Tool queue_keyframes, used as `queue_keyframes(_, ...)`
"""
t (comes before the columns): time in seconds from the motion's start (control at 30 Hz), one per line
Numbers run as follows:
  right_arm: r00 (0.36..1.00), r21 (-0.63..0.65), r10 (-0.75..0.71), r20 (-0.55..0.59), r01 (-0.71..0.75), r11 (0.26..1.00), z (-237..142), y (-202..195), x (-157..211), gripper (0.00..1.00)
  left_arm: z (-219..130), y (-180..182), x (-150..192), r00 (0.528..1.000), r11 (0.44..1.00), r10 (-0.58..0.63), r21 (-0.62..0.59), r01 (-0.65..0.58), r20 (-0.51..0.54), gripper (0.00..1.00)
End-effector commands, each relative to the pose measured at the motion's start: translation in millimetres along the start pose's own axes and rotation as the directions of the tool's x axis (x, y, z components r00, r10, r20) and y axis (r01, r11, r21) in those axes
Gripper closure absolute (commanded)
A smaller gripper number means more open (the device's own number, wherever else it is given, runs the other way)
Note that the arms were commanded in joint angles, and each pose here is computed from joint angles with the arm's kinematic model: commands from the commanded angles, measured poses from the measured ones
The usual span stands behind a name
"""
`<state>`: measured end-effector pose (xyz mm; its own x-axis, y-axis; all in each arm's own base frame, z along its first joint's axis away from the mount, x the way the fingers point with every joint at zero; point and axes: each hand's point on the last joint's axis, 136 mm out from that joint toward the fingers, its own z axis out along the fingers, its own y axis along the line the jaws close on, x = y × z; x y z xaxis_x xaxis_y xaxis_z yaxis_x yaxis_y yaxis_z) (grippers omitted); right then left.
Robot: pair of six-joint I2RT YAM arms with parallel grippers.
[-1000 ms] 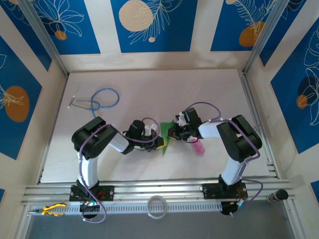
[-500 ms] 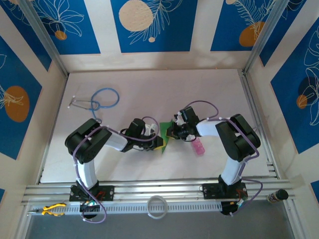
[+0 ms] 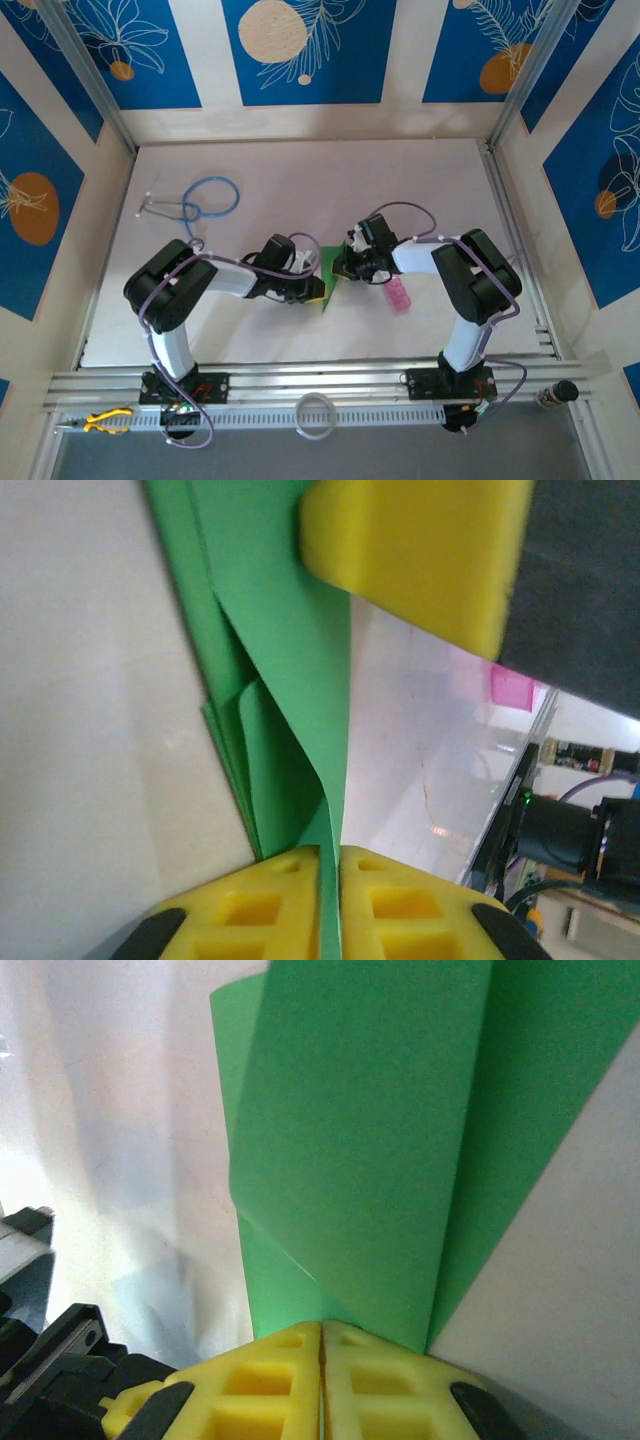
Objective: Fold a paper plane with a square sheet of paper (pick it up from the middle)
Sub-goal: Fold the wing for the fifth time at the center of the table.
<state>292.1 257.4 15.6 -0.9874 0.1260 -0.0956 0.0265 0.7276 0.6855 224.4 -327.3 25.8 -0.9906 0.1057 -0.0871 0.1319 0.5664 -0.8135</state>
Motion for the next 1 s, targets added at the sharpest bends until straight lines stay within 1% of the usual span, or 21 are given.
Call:
queue_keyframes(0.0, 0.999, 0.073, 0.042, -0.035, -0.039, 0.997, 4.7, -17.7, 10.1, 0.91, -3.6, 21.1, 25.5, 0.996, 0.994, -0.052, -0.099, 0.045, -0.076, 0.81)
queue_keyframes(0.07, 0.999, 0.072, 0.041, -0.035, -0.039, 0.997, 4.8, -17.6, 10.0, 0.91, -3.5, 20.2, 27.8, 0.995, 0.994, -0.048, -0.101, 0.040, -0.088, 0.80)
queue_keyframes(0.13, 0.999, 0.071, 0.039, -0.034, -0.037, 0.997, 4.7, -17.0, 9.8, 0.92, -3.2, 20.9, 30.6, 0.994, 0.994, -0.045, -0.107, 0.035, -0.099, 0.82)
queue_keyframes(0.23, 0.999, 0.070, 0.038, -0.034, -0.036, 0.997, 4.6, -16.4, 9.6, 0.92, -2.0, 20.1, 33.1, 0.993, 0.994, -0.041, -0.107, 0.029, -0.110, 0.87)
queue_keyframes(0.37, 0.999, 0.074, 0.040, -0.034, -0.038, 0.997, 5.1, -17.4, 10.3, 0.92, 0.2, 17.2, 35.6, 0.991, 0.995, -0.034, -0.093, 0.022, -0.130, 0.98)
queue_keyframes(0.4, 0.999, 0.074, 0.040, -0.034, -0.038, 0.997, 5.2, -17.4, 10.3, 0.92, 0.4, 16.6, 36.1, 0.991, 0.996, -0.032, -0.092, 0.019, -0.134, 0.98)
queue_keyframes(0.47, 0.998, 0.079, 0.043, -0.036, -0.040, 0.996, 5.3, -18.4, 10.6, 0.92, 0.1, 17.1, 37.0, 0.990, 0.995, -0.032, -0.094, 0.019, -0.139, 0.98)
queue_keyframes(0.6, 0.998, 0.090, 0.048, -0.039, -0.044, 0.995, 5.4, -20.3, 11.1, 0.92, -1.1, 10.4, 37.8, 0.989, 0.997, -0.026, -0.069, 0.016, -0.142, 0.88)
queue_keyframes(0.73, 0.998, 0.097, 0.051, -0.041, -0.046, 0.994, 5.5, -22.1, 11.6, 0.91, -3.1, 0.9, 37.5, 0.990, 0.999, -0.015, -0.030, 0.011, -0.140, 0.87)
queue_keyframes(0.83, 0.998, 0.098, 0.049, -0.043, -0.045, 0.994, 5.6, -21.7, 11.6, 0.92, -3.2, -1.1, 39.3, 0.989, 1.000, -0.012, -0.019, 0.010, -0.150, 0.90)
queue_keyframes(0.93, 0.998, 0.105, 0.049, -0.043, -0.044, 0.993, 5.4, -22.9, 11.7, 0.92, -2.4, -3.2, 41.5, 0.987, 1.000, -0.008, 0.000, 0.008, -0.161, 0.99)
queue_keyframes(0.97, 0.998, 0.108, 0.051, -0.044, -0.046, 0.993, 5.3, -23.5, 12.1, 0.92, -2.2, -3.7, 42.0, 0.986, 1.000, -0.005, 0.005, 0.005, -0.165, 1.00)
